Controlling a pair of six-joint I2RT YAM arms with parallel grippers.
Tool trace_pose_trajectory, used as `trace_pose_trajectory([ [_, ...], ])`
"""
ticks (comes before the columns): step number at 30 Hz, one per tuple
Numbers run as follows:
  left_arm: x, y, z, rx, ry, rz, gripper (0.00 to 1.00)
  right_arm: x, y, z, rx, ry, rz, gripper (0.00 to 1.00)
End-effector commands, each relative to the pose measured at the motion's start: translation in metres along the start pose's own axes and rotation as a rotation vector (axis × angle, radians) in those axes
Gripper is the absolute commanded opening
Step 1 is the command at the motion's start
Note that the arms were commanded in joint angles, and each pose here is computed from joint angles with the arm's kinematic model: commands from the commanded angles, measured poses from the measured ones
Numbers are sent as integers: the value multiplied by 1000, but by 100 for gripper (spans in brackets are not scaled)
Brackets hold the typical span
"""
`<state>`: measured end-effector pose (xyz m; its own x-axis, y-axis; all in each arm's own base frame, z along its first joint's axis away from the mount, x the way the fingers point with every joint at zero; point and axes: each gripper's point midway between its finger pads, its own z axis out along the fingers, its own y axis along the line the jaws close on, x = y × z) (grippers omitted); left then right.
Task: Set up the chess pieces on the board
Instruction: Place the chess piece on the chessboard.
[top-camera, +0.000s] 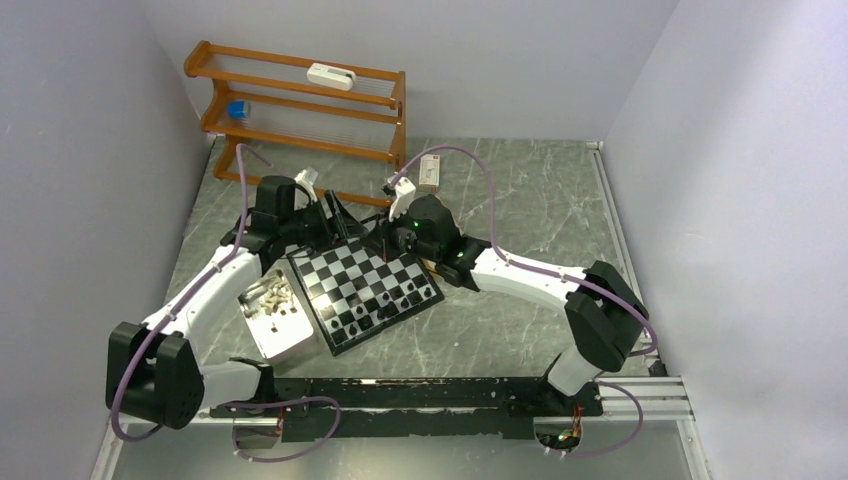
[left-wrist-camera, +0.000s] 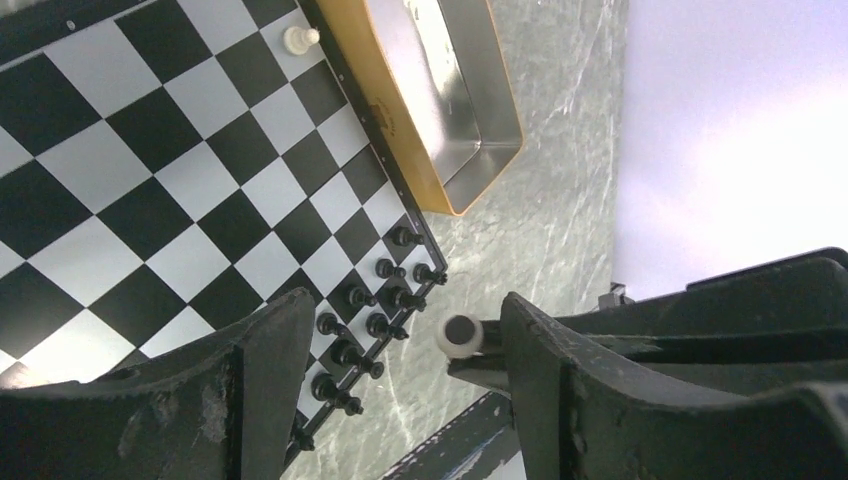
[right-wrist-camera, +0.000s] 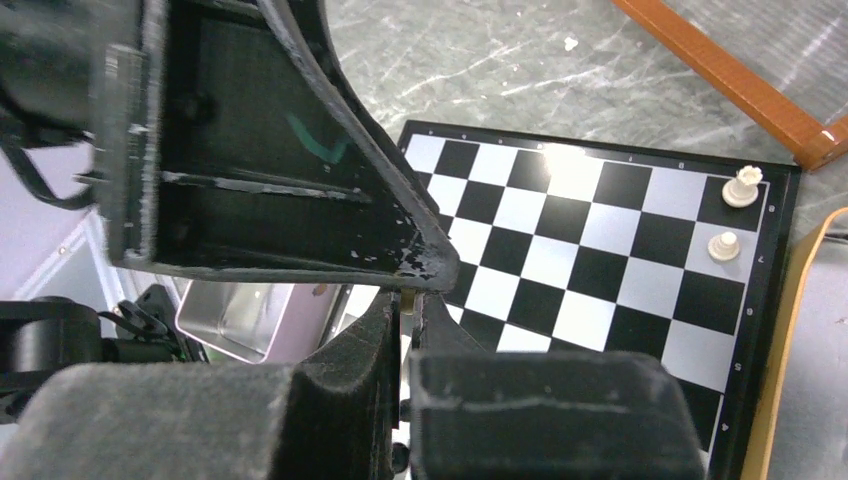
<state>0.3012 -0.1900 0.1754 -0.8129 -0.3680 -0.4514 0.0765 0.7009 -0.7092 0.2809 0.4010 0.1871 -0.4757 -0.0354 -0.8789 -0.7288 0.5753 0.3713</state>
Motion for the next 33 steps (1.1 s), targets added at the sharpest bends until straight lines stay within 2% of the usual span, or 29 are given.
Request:
trace_pose_trajectory([
  [1, -1, -11, 4, 110, 13, -134, 71, -18, 4, -1, -8, -75, 32, 0],
  [8, 10, -11, 11, 180, 58, -280, 53, -10, -2, 9, 9, -43, 41, 0],
  [15, 12, -5, 13, 144, 72, -263, 49, 3, -5, 14, 15, 5, 41, 0],
  [18, 12, -6, 12, 144, 67, -264, 39, 9, -7, 16, 25, 36, 38, 0],
  [30, 14, 0, 15, 127, 73, -261, 17, 11, -10, 19, 38, 44, 38, 0],
  [31, 14, 0, 15, 127, 69, -264, 16, 11, -12, 19, 44, 43, 41, 2],
  [33, 14, -2, 14, 142, 63, -284, 14, 12, -13, 18, 52, 35, 45, 12],
])
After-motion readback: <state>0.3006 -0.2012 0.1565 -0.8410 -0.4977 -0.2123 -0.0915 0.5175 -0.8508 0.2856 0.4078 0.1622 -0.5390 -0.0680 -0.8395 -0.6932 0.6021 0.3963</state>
